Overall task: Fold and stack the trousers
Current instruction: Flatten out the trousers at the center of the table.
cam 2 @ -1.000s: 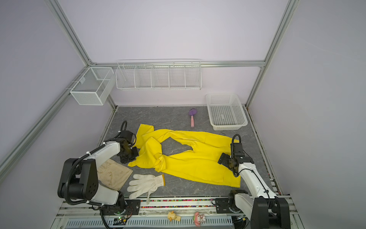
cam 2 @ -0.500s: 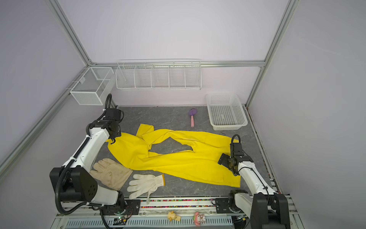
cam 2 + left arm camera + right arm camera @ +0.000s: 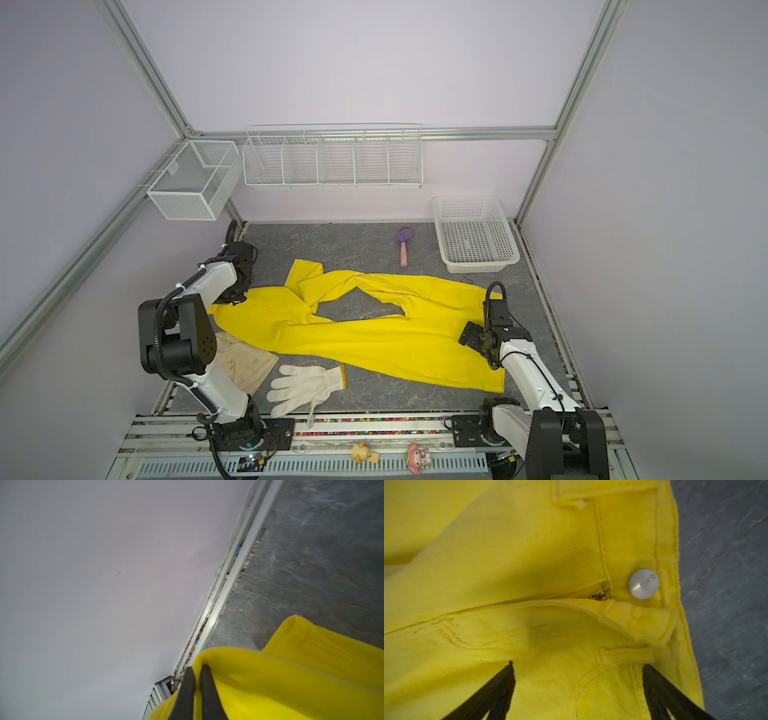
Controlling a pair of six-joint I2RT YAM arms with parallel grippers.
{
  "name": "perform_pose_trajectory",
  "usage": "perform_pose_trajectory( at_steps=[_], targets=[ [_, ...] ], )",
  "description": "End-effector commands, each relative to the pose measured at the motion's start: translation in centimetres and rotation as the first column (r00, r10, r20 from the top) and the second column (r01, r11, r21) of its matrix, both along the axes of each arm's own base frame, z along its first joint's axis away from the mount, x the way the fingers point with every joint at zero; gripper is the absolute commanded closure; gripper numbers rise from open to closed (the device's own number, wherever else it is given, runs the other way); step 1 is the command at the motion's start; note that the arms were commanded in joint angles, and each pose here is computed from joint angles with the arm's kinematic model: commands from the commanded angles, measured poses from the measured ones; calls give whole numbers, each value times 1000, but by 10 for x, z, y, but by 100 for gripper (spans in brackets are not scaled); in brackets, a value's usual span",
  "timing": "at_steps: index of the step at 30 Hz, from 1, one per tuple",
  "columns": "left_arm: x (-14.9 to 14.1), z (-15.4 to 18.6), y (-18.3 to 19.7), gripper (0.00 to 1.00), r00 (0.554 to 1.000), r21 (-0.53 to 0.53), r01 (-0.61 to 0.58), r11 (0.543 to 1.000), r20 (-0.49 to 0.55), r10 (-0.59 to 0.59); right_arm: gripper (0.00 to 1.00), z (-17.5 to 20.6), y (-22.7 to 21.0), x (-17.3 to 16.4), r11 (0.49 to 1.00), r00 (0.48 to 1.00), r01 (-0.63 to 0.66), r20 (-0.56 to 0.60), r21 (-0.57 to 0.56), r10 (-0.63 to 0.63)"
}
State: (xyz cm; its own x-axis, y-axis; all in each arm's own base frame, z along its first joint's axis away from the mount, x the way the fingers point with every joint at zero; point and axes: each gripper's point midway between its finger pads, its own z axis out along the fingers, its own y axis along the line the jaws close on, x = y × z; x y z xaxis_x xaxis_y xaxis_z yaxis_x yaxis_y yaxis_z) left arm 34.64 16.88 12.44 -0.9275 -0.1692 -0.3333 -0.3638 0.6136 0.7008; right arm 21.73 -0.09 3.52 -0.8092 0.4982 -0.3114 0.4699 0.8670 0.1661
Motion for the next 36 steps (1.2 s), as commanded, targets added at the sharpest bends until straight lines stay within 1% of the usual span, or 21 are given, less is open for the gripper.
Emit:
perform_pose_trajectory(
  at_steps=[1,3,5,6,8,9,11,12,14,16,18,21,24,25,27,30,32,33,34,36],
  targets=[
    [-5,23,14,89,997,34,-56,998,50,55,4,5,-12,-4,997,998,66,-6,-41,-66],
    [-3,10,7,84,999,-34,-40,999,29,41,4,4,-16,-5,995,996,81,-23,-50,-82],
    [-4,-2,-1,74,999,-91,-36,995,4,36,4,4,-16,-4,995,996,80,-33,-53,-82],
    [-5,-6,-4,67,999,-114,-36,993,-1,36,4,6,-18,-3,995,996,82,-29,-56,-84],
    [-6,-9,-11,56,1000,-158,-22,987,6,24,4,14,-18,2,996,998,66,-7,-62,-66],
    [-6,-8,-16,51,1000,-190,-11,982,17,15,4,21,-19,6,996,999,49,6,-70,-48],
    [-3,-6,-30,46,999,-275,20,961,47,-7,4,32,-15,13,998,999,13,30,-56,-11],
    [-2,-5,-39,44,998,-323,38,946,62,-19,4,35,-9,16,1000,999,-4,34,-25,5],
    [2,-1,-59,42,993,-429,79,900,112,-34,3,39,2,20,999,999,-25,33,30,24],
    [6,0,-84,36,987,-538,125,834,155,-48,3,39,8,20,997,1000,-24,19,68,23],
    [8,1,-109,34,980,-613,166,772,186,-62,3,34,8,18,998,1000,-18,-8,68,18],
    [9,-1,-146,34,971,-689,215,692,228,-75,3,24,6,13,998,999,-5,-50,61,9],
    [9,-11,-182,34,965,-770,244,589,255,-66,4,15,3,13,999,997,-5,-75,47,8],
    [7,-14,-191,33,965,-783,243,573,252,-64,5,11,1,14,999,996,-2,-88,40,5],
    [5,-18,-206,33,963,-791,255,557,259,-72,7,5,-1,16,1000,995,0,-101,30,3],
    [2,-23,-233,33,958,-817,278,504,274,-86,10,-4,-7,21,1000,993,11,-115,11,-9],
    [-1,-29,-245,33,959,-823,278,495,265,-97,14,-10,-11,24,999,991,32,-128,20,-30],
    [-3,-32,-251,33,960,-831,277,482,264,-96,15,-14,-12,25,998,990,52,-134,34,-47],
    [-4,-34,-258,33,959,-839,281,466,265,-102,16,-16,-13,25,997,988,64,-143,41,-58],
    [-5,-35,-267,33,957,-842,288,457,264,-116,17,-19,-17,27,995,986,88,-150,53,-79]
  ],
)
